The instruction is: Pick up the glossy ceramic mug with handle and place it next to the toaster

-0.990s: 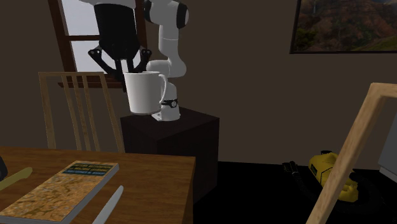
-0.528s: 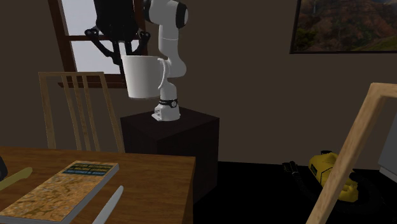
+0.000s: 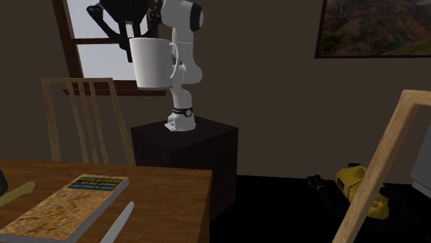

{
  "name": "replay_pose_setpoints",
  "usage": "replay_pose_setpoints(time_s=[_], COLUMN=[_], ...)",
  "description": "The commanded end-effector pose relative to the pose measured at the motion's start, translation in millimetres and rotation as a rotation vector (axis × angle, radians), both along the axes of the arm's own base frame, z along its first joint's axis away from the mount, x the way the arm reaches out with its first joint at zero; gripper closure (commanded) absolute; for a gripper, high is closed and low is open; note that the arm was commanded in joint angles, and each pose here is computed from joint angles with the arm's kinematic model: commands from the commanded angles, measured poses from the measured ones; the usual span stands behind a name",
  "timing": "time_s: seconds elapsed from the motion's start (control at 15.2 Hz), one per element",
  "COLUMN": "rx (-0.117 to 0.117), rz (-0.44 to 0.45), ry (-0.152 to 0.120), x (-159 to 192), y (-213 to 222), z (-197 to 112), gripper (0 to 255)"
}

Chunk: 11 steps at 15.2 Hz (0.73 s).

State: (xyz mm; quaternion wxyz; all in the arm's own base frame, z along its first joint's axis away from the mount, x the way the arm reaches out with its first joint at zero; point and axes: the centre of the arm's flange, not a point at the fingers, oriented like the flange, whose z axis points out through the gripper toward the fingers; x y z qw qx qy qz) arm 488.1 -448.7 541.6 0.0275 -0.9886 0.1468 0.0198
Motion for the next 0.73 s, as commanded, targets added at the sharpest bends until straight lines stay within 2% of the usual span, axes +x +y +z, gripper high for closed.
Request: replay_pose_setpoints(time_s=[0.0, 0.2, 0.66], rx=[0.0, 0.0, 0.0], rz=[0.0, 0.0, 0.0], ry=[0.0, 0.0, 0.0], x=[-1, -1, -78], y=[0, 0, -50], z=[11, 25, 25], gripper=[255, 255, 255])
